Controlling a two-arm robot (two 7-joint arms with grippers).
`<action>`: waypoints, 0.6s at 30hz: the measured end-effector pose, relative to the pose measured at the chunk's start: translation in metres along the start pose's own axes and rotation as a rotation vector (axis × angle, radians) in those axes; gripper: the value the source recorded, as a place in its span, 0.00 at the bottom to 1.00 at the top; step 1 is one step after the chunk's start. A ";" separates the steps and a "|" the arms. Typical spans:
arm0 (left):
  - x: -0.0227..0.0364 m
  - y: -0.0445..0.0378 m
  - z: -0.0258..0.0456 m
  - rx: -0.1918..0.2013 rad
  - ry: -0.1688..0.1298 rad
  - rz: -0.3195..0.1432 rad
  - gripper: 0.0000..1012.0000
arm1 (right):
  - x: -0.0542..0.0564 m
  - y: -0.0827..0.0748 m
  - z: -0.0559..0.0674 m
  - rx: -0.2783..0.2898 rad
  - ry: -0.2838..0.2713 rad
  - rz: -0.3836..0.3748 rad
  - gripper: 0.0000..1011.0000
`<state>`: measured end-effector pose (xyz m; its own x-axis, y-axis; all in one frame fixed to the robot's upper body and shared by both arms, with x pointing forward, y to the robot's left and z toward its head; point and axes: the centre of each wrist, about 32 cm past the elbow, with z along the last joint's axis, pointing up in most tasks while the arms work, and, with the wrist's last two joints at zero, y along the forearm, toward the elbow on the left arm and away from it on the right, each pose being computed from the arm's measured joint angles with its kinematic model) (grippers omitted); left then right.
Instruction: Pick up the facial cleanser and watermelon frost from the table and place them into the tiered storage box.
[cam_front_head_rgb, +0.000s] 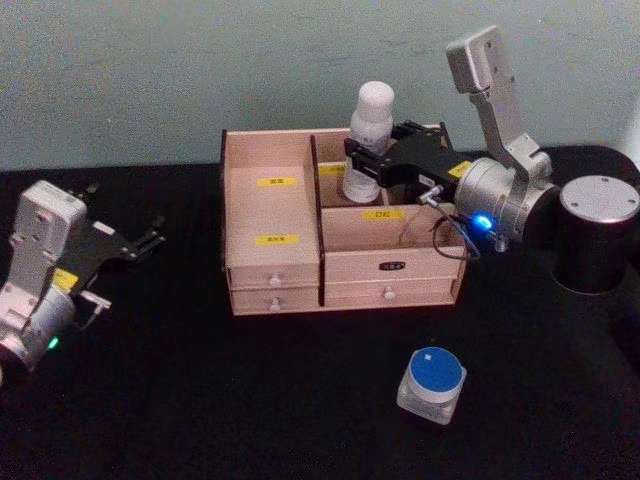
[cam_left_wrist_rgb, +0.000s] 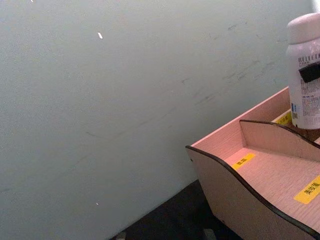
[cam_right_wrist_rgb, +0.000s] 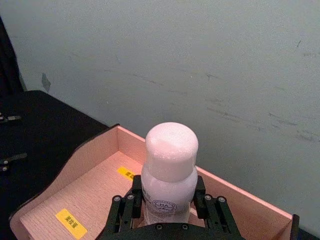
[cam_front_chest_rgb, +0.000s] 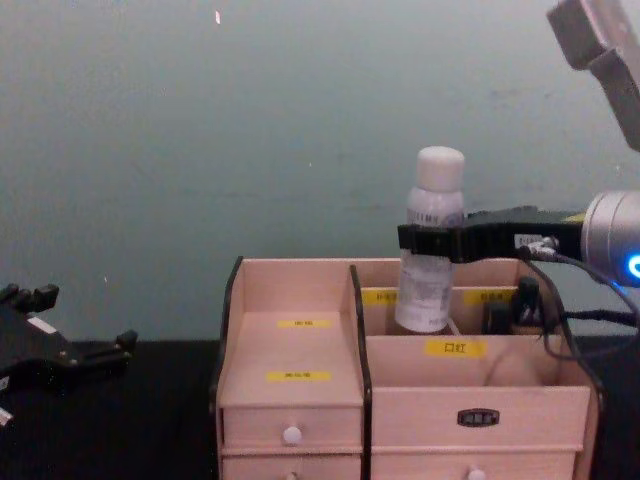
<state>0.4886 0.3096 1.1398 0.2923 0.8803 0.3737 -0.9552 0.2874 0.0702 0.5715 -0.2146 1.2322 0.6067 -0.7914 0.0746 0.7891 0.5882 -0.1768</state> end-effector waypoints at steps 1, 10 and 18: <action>0.0000 0.0000 0.0000 0.000 0.000 0.000 0.99 | 0.000 0.000 -0.001 -0.001 0.000 0.000 0.59; 0.0000 0.0000 0.0000 0.000 0.000 0.000 0.99 | -0.001 0.005 -0.009 -0.016 0.007 0.003 0.59; 0.0000 0.0000 0.0000 0.000 0.000 0.000 0.99 | -0.004 0.008 -0.020 -0.036 0.012 0.001 0.59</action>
<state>0.4886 0.3097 1.1398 0.2923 0.8803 0.3737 -0.9553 0.2873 0.0703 0.5732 -0.2103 1.2113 0.6058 -0.7932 0.0624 0.7846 0.5825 -0.2123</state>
